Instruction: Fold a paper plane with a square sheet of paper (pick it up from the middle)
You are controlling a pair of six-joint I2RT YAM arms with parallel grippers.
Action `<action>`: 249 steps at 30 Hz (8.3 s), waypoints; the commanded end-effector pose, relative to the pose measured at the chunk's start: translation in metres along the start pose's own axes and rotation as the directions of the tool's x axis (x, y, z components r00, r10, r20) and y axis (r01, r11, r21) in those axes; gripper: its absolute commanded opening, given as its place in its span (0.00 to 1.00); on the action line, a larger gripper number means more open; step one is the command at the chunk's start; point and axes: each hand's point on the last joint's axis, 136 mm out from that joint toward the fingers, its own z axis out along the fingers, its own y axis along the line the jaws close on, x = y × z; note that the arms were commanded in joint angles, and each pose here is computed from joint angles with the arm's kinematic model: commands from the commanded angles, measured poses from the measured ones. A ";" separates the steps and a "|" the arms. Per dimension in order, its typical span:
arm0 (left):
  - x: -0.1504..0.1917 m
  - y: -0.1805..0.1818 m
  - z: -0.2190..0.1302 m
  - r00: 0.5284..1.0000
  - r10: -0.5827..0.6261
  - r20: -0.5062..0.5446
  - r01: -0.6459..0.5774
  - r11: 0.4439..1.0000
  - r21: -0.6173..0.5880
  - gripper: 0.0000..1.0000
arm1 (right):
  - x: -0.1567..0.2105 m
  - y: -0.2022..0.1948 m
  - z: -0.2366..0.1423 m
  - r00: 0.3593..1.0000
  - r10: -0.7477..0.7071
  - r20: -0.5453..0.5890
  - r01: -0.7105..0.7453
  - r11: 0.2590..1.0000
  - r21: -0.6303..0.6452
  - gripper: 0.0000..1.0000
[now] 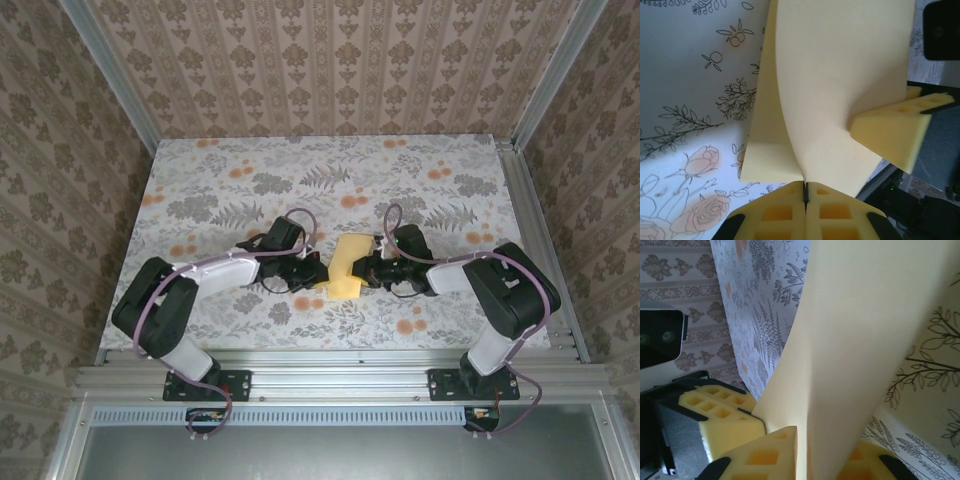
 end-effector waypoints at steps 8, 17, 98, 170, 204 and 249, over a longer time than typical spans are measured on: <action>-0.007 -0.007 0.021 0.998 0.061 -0.031 -0.062 0.998 -0.033 0.05 | 0.008 -0.033 -0.025 0.999 -0.024 -0.022 0.028 0.979 0.202 0.40; -0.005 -0.007 0.021 0.997 0.071 -0.028 -0.073 0.995 -0.065 0.05 | -0.001 -0.042 -0.060 0.999 -0.033 0.015 0.027 0.954 0.298 0.46; -0.018 -0.051 0.083 0.986 0.124 -0.107 -0.128 0.991 -0.029 0.09 | -0.010 -0.071 -0.031 0.999 -0.021 -0.044 0.035 0.939 0.343 0.12; -0.026 -0.014 0.113 0.993 0.076 -0.084 -0.086 0.989 -0.117 0.32 | -0.006 -0.066 -0.033 0.998 -0.037 -0.048 0.051 0.941 0.334 0.12; -0.026 -0.028 0.099 0.996 0.084 -0.021 -0.084 0.996 -0.012 0.30 | -0.014 -0.035 -0.027 0.986 0.127 0.112 -0.135 0.989 0.062 0.00; -0.036 -0.063 0.052 0.992 0.118 0.034 -0.121 0.988 0.101 0.33 | 0.010 -0.123 -0.028 0.998 0.051 0.019 -0.053 0.825 0.563 0.00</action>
